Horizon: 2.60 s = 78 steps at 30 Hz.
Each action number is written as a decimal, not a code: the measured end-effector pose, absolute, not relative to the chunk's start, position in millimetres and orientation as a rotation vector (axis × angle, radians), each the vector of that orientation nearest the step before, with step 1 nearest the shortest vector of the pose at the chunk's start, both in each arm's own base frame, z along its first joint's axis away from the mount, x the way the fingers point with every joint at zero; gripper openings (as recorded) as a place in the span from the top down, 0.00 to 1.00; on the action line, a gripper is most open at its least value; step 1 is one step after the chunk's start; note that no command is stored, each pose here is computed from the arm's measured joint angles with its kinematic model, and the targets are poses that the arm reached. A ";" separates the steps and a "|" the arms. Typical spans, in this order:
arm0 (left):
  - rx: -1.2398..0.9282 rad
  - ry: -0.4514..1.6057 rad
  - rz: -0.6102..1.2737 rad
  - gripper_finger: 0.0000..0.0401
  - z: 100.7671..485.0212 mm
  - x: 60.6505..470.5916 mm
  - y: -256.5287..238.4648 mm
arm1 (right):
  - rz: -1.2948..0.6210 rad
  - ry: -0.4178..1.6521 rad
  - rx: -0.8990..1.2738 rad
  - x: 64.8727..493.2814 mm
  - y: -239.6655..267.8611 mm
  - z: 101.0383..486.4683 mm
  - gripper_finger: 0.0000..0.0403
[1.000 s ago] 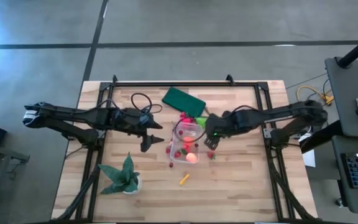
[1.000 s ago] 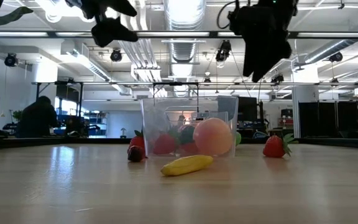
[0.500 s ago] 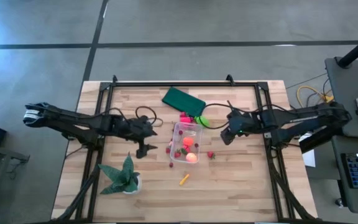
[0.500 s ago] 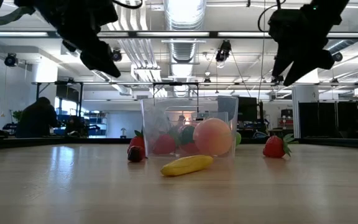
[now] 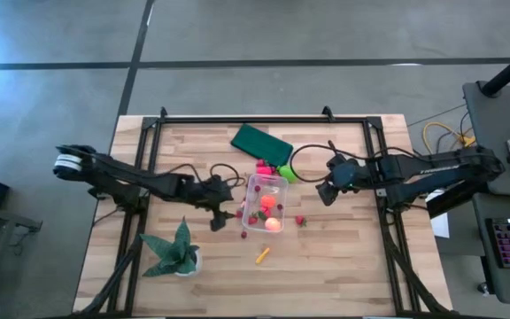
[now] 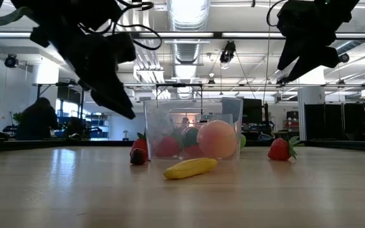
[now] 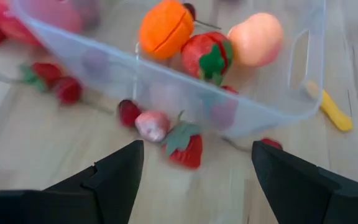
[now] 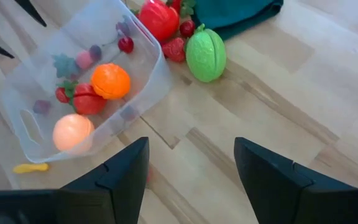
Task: Pick and placing Produce into tupperware
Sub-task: Put the red strawberry into the transparent bin
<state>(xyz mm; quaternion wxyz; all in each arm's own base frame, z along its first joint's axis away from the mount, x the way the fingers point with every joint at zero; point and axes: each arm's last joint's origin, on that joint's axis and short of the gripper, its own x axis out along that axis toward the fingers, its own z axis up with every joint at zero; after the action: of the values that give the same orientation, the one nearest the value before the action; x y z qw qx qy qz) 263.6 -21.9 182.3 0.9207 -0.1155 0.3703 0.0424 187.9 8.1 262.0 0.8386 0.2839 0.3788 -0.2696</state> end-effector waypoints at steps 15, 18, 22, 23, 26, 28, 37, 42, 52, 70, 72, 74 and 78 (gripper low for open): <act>-0.273 0.866 0.080 0.29 157.9 288.9 -32.8 | -0.565 0.838 0.554 192.2 8.3 257.1 0.43; -0.264 0.879 0.094 0.29 153.6 292.0 -33.9 | -0.571 0.835 0.548 192.2 8.0 257.1 0.43; -0.294 0.905 0.141 0.29 145.1 292.5 -33.3 | -0.572 0.833 0.549 192.2 8.0 257.2 0.43; -0.293 0.912 0.155 0.30 143.1 292.2 -33.0 | -0.573 0.833 0.550 192.2 8.1 257.2 0.43; -0.305 0.906 0.185 0.32 142.4 292.9 -32.4 | -0.573 0.832 0.551 192.3 8.1 257.2 0.43; -0.298 0.899 0.199 0.36 142.8 293.2 -32.0 | -0.573 0.831 0.551 192.4 8.1 257.3 0.43; -0.290 0.897 0.216 0.51 141.1 292.3 -31.3 | -0.588 0.818 0.551 192.6 7.6 257.6 0.43; -0.298 0.859 0.207 0.53 138.6 297.8 -32.0 | -0.588 0.818 0.551 192.6 7.6 257.6 0.43; -0.316 0.878 0.224 0.54 129.5 304.3 -32.7 | -0.597 0.812 0.569 192.7 7.6 257.5 0.43; -0.279 0.918 0.170 0.73 151.4 288.9 -31.9 | -0.599 0.811 0.554 192.7 7.4 257.3 0.43; -0.280 0.900 0.168 0.71 161.5 285.3 -31.2 | -0.599 0.811 0.554 192.7 7.3 257.3 0.43; -0.279 0.899 0.169 0.68 170.3 279.2 -30.4 | -0.600 0.811 0.555 192.7 7.3 257.3 0.43; -0.268 0.796 0.150 0.65 194.3 273.1 -29.1 | -0.595 0.814 0.545 192.6 7.3 257.2 0.43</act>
<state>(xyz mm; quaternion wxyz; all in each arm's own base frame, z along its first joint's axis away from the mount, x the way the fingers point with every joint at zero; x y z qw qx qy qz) 273.1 -29.1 194.3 0.9103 -0.1302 0.3861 0.0728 192.6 7.3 257.2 0.8401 0.2578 0.3853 -0.2817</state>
